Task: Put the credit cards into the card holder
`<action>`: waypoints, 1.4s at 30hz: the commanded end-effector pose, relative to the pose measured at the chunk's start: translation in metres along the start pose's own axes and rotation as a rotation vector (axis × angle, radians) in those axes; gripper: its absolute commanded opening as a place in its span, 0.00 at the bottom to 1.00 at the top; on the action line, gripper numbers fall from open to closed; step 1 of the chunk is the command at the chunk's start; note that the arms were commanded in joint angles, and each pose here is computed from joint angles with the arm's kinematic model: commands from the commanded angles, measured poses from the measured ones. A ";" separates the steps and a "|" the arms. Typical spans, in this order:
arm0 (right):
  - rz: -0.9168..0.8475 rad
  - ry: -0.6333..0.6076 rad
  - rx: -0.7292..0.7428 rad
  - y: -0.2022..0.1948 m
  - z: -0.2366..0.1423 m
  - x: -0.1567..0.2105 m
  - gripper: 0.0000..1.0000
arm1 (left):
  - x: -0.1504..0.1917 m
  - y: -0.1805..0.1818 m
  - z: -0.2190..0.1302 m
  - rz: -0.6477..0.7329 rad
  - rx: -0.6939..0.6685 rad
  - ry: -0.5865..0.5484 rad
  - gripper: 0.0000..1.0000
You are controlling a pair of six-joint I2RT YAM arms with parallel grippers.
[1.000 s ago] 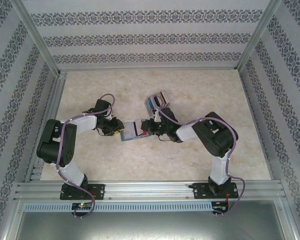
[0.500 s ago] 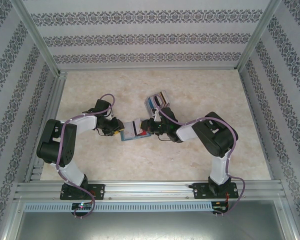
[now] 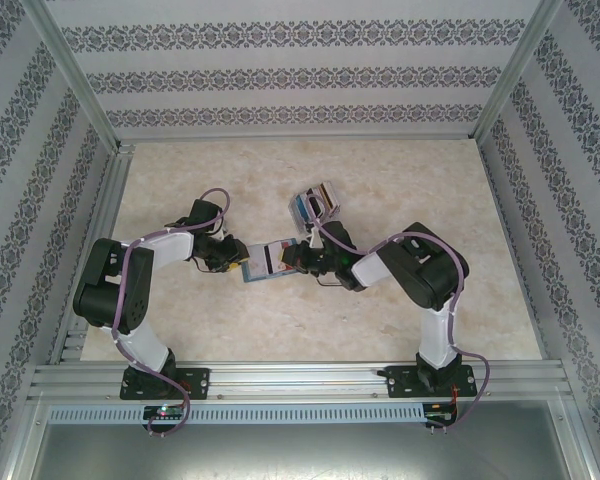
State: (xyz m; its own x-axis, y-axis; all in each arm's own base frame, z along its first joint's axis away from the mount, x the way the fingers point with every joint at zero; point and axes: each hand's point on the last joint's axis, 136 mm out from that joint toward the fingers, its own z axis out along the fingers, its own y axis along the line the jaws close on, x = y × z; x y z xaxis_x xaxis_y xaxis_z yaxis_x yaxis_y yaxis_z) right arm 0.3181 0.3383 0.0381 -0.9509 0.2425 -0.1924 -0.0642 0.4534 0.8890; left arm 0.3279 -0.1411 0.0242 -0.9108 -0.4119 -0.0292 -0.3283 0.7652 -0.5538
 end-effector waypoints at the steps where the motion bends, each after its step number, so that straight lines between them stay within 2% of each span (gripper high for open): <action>1: -0.027 -0.026 -0.019 0.007 -0.011 -0.008 0.12 | 0.001 0.007 0.000 -0.012 -0.012 -0.002 0.30; 30: -0.014 0.046 -0.028 -0.004 0.008 -0.001 0.11 | 0.002 0.008 -0.001 -0.012 -0.012 -0.003 0.30; 42: -0.034 0.056 -0.028 0.004 0.018 0.003 0.11 | 0.000 0.004 -0.002 -0.008 -0.007 -0.005 0.30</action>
State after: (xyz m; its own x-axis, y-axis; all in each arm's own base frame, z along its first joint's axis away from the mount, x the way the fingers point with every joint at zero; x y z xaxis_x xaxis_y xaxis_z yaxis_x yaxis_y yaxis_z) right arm 0.3235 0.3508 0.0400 -0.9617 0.2009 -0.1867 -0.0888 0.4161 0.9050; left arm 0.3283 -0.1414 0.0239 -0.9108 -0.4116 -0.0329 -0.3252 0.7641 -0.5571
